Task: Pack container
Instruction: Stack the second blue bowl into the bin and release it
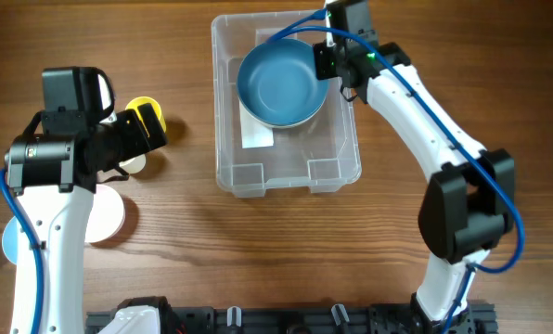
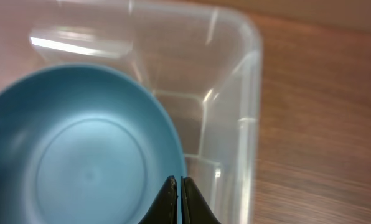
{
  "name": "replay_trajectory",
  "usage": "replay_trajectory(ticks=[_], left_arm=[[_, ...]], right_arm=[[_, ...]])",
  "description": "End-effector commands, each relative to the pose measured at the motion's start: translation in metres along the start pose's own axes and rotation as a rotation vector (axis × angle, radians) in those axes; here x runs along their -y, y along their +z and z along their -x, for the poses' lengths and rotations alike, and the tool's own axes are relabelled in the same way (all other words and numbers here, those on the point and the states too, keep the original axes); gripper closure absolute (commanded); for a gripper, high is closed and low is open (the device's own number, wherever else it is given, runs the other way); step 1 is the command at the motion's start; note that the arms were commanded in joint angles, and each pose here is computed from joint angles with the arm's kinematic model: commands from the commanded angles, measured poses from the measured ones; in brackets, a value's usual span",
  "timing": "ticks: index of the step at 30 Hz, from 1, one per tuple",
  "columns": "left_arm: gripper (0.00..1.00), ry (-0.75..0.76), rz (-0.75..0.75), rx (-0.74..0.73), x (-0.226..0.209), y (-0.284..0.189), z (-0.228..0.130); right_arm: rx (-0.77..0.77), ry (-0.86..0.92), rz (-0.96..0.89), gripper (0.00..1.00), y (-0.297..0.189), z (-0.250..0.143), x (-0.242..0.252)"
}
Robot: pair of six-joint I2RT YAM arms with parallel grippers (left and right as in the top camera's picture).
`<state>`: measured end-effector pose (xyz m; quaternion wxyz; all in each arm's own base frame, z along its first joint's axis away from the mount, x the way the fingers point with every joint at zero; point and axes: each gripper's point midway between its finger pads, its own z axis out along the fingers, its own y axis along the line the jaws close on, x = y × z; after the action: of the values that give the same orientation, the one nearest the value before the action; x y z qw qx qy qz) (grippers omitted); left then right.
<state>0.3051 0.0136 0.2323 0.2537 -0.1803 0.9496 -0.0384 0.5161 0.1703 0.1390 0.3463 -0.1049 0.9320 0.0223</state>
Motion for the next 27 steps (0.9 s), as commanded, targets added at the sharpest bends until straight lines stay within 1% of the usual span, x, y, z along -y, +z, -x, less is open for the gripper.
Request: replay_trajectory(ticks=[1,4,10,16,18,23,27], left_arm=[[0.0,-0.014,0.008,0.012,-0.001,-0.001,0.004],[0.0,-0.014,0.008,0.012,-0.001,-0.001,0.004],[0.0,-0.013,0.008,0.012,-0.001,-0.001,0.004],[0.0,-0.013,0.008,0.011,-0.001,-0.001,0.004],[0.0,-0.013,0.008,0.011,-0.001,-0.001,0.004],[0.0,-0.013,0.008,0.012,-0.001,-0.001,0.004],[0.0,-0.013,0.009,0.008,-0.001,0.0,0.004]], right_arm=[[-0.049,-0.013,0.046,0.96,0.02,-0.016,-0.012],[-0.075,-0.01,0.043,0.96,0.029,-0.025,-0.012],[-0.087,-0.011,0.042,0.96,0.035,-0.03,-0.012],[-0.161,-0.001,0.033,0.96,0.057,-0.055,-0.012],[-0.163,-0.001,0.032,0.96,0.058,-0.056,-0.012],[-0.113,-0.004,-0.028,0.96,0.049,-0.04,-0.002],[-0.004,-0.02,-0.037,0.96,0.033,-0.006,0.001]])
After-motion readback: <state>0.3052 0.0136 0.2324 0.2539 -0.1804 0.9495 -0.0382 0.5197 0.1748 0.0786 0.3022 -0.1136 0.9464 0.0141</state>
